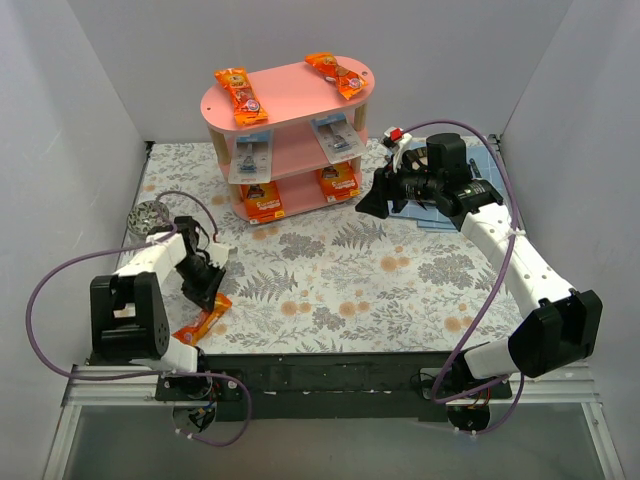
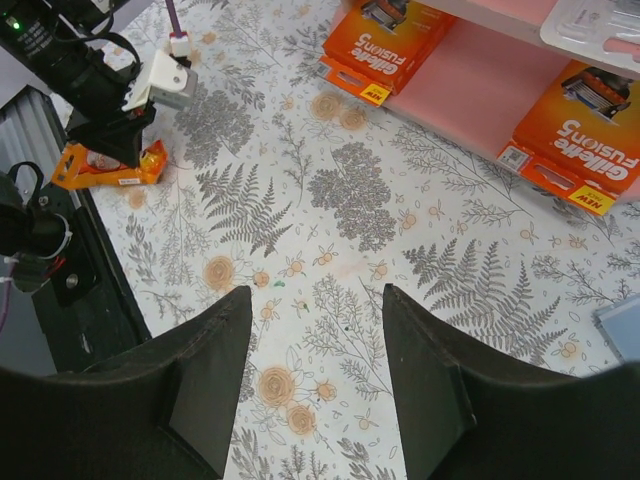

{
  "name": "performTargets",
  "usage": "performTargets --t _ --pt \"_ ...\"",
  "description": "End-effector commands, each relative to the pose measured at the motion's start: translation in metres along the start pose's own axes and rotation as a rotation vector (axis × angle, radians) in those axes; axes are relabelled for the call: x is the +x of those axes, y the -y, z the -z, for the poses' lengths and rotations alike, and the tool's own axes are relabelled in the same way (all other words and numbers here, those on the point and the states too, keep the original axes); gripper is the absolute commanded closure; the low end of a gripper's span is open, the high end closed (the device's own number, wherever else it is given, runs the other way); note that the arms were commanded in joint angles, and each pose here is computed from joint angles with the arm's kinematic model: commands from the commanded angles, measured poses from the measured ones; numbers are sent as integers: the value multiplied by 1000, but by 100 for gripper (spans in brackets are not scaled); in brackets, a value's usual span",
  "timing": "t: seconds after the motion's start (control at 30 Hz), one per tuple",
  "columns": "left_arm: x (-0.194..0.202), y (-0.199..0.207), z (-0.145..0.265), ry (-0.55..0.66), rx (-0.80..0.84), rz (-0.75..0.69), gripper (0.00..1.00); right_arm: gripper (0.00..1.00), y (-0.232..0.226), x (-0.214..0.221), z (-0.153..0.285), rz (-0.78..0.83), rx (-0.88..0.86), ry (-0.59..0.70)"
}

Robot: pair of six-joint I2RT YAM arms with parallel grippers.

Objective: Place and organize the shaving razors onto the shelf

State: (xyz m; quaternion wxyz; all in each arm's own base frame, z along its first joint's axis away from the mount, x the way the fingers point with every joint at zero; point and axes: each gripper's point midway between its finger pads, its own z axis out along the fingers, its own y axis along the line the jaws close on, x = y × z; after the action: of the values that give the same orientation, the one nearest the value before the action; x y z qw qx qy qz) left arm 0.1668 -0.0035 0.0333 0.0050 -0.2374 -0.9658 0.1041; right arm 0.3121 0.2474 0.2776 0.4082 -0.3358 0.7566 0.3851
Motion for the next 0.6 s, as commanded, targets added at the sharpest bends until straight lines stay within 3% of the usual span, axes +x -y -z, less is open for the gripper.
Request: performTargets --t 0.0,0.27,0.37,0.43,0.5,0.57 --pt "-61 -5 16 170 34 122 91 38 7 -14 4 31 48 31" --pt "-130 -11 40 312 106 442 96 39 16 -4 -2 -14 88 1" --pt "-133 -15 34 303 129 586 96 39 10 6 -12 -7 100 -35" --pt "-130 -19 31 284 173 771 97 39 3 16 -23 11 133 -76" --pt "-125 -17 33 266 325 974 99 39 -5 26 -31 23 138 -106" --pt "-125 -10 38 257 476 1079 97 39 -23 40 -46 38 107 -155"
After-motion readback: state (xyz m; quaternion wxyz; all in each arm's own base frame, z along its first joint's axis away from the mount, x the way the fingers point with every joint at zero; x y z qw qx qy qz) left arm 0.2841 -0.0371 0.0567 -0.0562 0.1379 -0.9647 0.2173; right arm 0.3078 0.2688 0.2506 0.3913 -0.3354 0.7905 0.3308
